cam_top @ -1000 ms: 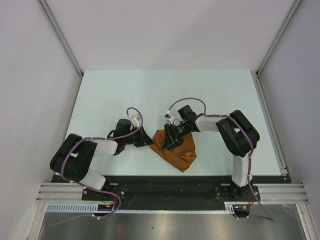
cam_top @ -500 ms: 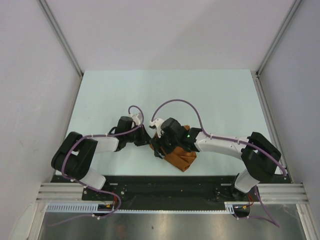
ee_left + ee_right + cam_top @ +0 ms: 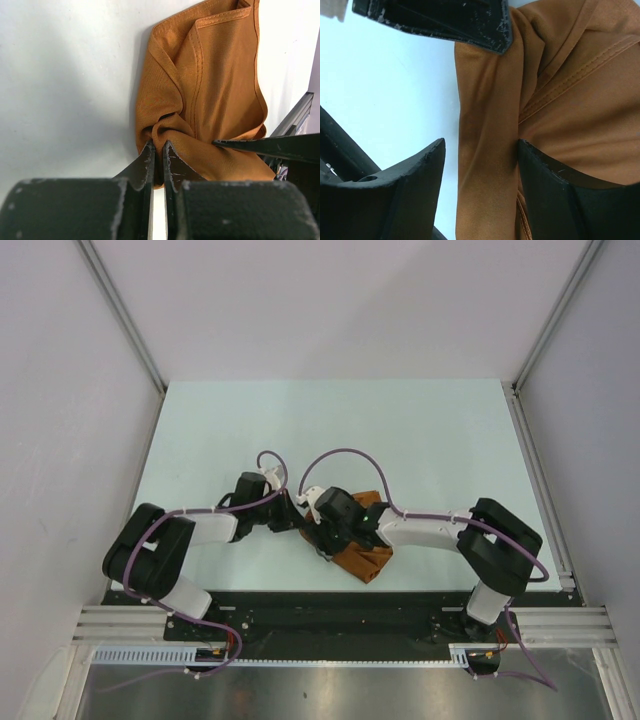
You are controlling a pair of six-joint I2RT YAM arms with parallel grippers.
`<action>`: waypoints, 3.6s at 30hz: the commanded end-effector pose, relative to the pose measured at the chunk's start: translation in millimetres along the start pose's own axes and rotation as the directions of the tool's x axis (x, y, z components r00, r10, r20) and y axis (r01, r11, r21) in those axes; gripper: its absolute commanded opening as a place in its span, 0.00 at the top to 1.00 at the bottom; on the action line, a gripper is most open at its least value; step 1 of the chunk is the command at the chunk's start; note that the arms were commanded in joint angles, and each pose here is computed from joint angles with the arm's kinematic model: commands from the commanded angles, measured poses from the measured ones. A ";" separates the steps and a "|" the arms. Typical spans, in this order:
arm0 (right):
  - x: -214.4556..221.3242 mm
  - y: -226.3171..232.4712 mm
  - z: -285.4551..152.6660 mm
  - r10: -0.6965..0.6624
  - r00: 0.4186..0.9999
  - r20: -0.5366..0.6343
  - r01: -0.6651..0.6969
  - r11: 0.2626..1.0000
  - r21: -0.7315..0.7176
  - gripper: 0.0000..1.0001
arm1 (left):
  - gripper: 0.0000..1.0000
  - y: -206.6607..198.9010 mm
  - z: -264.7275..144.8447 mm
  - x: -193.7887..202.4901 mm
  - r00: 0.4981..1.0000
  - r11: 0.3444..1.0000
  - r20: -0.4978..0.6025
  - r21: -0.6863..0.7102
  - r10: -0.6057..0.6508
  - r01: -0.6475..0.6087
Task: Fold the napkin, place the utensils inside, and roll it up
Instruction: Roll the napkin with the utensil
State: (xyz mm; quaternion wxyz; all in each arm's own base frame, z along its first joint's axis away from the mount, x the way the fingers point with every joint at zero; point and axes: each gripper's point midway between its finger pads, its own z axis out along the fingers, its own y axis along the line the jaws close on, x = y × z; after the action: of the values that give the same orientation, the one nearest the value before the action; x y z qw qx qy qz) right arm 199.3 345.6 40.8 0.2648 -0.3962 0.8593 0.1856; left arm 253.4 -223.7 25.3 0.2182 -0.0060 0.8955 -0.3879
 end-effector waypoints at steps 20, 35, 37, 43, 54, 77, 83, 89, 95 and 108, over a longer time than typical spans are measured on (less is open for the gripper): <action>34.0 34.1 3.5 0.271 0.948 -0.165 -0.316 0.844 -0.434 0.86 | 0.25 -21.9 -31.4 -50.2 0.972 0.990 0.189 -0.048 0.140 -0.133; 17.5 21.3 -6.7 0.419 0.849 -0.323 -0.508 0.478 -0.717 0.94 | 0.23 -9.3 -23.9 -21.5 0.972 0.984 0.160 -0.003 0.174 -0.176; 19.8 18.4 -4.3 0.416 0.847 -0.331 -0.513 0.476 -0.714 0.94 | 0.24 -10.8 -20.9 -17.8 0.975 0.985 0.145 0.016 0.169 -0.173; 22.0 10.6 1.2 0.425 0.838 -0.342 -0.529 0.481 -0.699 0.94 | 0.29 -17.2 -5.9 -2.6 0.985 0.985 0.090 0.078 0.144 -0.151; 13.9 -10.4 -5.1 0.447 0.838 -0.312 -0.528 0.523 -0.669 0.64 | 1.00 -17.9 2.2 6.4 0.990 0.986 0.052 0.092 0.134 -0.139; -22.5 -1.6 -23.9 0.004 0.996 0.088 0.000 0.999 -0.047 0.30 | 1.00 -1.6 13.6 1.6 0.997 0.998 -0.049 -0.020 0.064 -0.065; -4.3 2.0 -4.5 -0.043 0.999 0.015 0.043 0.999 -0.029 0.32 | 1.00 -1.6 12.8 0.7 0.996 0.997 -0.050 -0.026 0.070 -0.071; 11.8 -3.3 8.7 -0.058 0.998 -0.032 0.058 0.998 -0.005 0.34 | 1.00 -3.0 12.3 0.6 0.996 0.997 -0.050 -0.021 0.071 -0.072; 34.7 -20.0 22.6 -0.050 0.993 -0.110 0.059 0.995 0.080 0.36 | 1.00 -14.7 10.9 -6.1 0.996 0.996 -0.034 0.021 0.086 -0.086; 67.1 11.6 6.3 0.082 0.971 -0.225 -0.104 0.991 -0.088 0.86 | 0.31 -14.6 -31.9 -62.2 0.981 0.996 0.171 -0.028 0.090 -0.086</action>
State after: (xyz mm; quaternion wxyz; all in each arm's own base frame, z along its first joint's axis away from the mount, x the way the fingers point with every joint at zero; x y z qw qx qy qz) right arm 207.8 338.8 21.7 0.2637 -0.3911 0.8675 0.1577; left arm 274.4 -217.1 47.9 0.2475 0.0055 0.8928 -0.3763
